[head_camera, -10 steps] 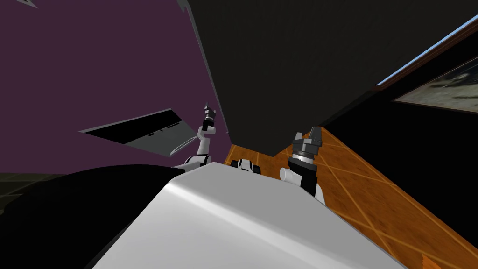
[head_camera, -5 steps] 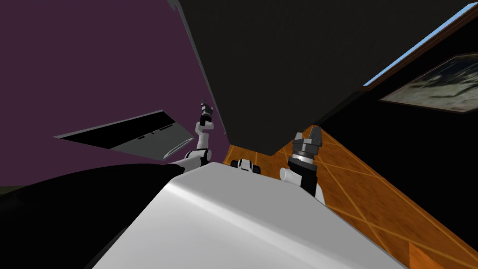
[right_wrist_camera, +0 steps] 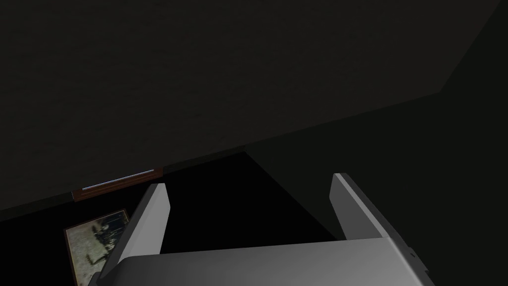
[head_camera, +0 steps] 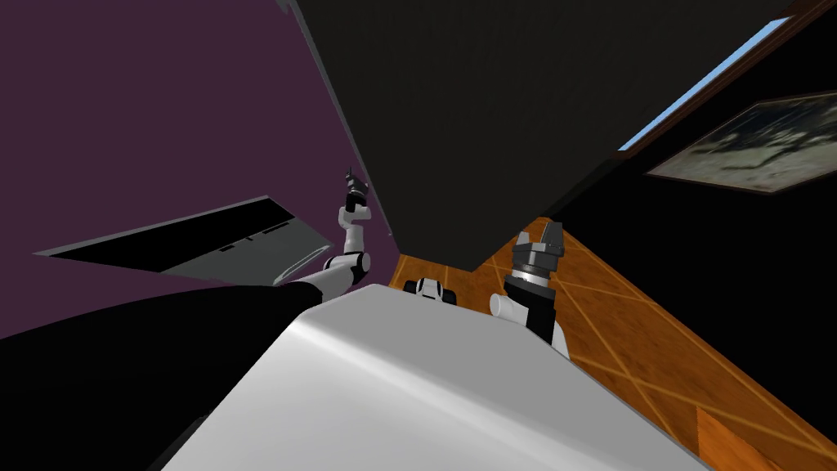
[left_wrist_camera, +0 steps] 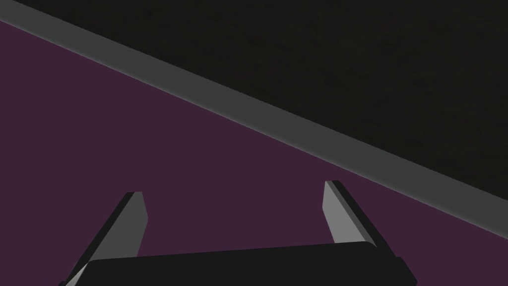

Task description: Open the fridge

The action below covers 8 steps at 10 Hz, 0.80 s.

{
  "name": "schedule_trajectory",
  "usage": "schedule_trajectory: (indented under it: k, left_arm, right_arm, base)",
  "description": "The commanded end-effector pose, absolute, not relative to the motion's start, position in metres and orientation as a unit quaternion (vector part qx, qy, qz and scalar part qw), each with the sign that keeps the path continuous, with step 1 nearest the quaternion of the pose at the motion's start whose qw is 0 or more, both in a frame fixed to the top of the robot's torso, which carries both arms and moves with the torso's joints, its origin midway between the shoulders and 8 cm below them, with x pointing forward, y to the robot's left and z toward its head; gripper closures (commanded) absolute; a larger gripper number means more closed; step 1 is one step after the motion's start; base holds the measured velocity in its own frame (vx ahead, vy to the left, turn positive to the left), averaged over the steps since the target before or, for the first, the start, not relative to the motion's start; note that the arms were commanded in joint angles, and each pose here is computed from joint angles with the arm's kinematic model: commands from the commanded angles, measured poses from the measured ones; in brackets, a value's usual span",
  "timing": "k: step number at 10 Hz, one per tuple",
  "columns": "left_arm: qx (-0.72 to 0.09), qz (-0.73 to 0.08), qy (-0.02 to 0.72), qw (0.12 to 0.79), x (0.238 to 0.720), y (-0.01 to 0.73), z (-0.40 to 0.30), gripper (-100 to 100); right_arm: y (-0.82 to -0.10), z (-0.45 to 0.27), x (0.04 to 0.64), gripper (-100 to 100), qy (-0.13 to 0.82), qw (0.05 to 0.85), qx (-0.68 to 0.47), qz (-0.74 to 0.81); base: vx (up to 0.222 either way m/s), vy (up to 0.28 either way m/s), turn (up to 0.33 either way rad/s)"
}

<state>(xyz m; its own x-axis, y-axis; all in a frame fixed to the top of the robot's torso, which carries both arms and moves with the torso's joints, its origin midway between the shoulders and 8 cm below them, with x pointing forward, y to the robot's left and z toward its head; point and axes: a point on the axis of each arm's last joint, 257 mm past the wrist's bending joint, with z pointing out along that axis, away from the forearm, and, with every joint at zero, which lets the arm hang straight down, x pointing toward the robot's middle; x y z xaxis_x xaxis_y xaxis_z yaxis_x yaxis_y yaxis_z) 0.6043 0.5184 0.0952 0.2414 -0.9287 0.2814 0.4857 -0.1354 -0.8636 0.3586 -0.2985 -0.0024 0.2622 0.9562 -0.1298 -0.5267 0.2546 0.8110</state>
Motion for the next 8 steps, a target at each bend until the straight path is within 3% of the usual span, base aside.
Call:
schedule_trajectory:
  k: [1, 8]
  left_arm:
    - [-0.507, -0.575, 0.206, 0.609, 0.611, 0.538, 0.106, -100]
    - [-0.547, -0.585, 0.145, 0.581, 0.619, 0.583, 0.135, -100]
  right_arm:
    - [-0.299, -0.002, 0.359, 0, 0.325, 0.722, 0.331, 0.513]
    - [-0.299, -0.002, 0.359, 0, 0.325, 0.722, 0.331, 0.513]
  base:
    - [0.016, -0.029, -0.058]
    - [0.010, -0.035, -0.050]
